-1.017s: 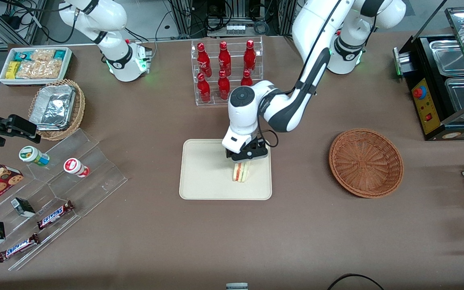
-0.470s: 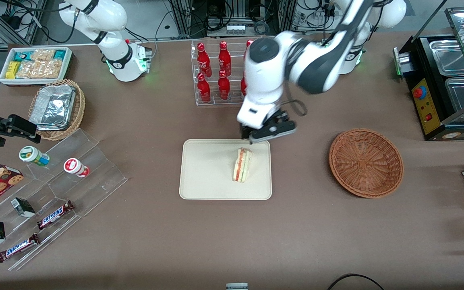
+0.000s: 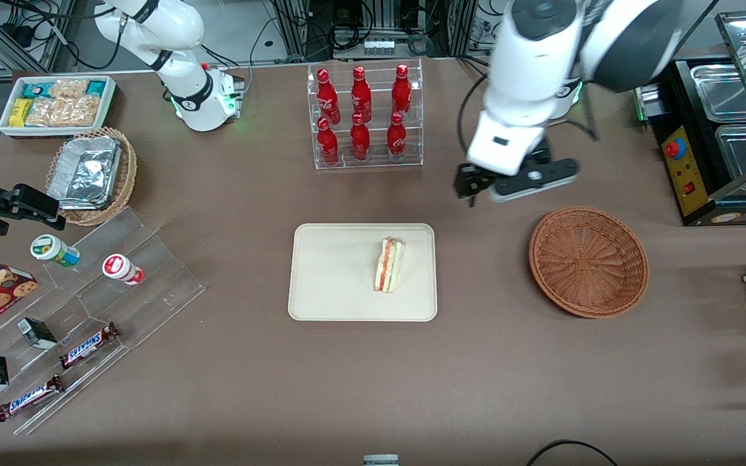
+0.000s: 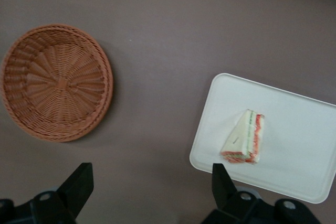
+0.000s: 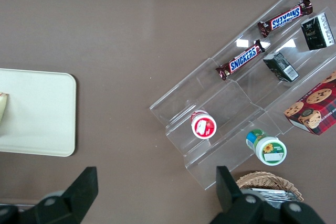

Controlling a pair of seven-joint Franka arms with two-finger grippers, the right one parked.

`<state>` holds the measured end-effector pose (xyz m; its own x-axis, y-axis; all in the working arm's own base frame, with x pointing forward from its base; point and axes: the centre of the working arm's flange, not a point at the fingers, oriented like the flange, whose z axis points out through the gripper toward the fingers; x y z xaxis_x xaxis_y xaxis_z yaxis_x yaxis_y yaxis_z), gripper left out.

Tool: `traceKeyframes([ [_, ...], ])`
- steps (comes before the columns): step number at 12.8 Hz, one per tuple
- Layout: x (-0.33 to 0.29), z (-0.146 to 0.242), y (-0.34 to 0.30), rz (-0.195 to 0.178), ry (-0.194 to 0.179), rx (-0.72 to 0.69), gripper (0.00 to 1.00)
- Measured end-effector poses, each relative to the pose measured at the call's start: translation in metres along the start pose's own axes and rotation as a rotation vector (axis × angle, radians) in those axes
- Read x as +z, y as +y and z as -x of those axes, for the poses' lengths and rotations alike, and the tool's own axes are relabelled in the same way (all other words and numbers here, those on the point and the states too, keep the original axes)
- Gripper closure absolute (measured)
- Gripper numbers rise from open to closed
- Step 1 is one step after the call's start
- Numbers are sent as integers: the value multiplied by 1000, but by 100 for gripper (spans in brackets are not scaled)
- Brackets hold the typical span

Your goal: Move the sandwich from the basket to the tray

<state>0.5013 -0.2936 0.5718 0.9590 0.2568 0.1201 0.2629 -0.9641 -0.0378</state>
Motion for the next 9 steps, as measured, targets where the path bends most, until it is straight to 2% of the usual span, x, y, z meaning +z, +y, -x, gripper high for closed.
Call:
traceKeyframes([
  [4, -28, -27, -73, -13, -45, 73, 0],
  [6, -36, -44, -115, 7, -77, 97, 0],
  [9, -33, -64, -161, 4, -114, 96, 0],
])
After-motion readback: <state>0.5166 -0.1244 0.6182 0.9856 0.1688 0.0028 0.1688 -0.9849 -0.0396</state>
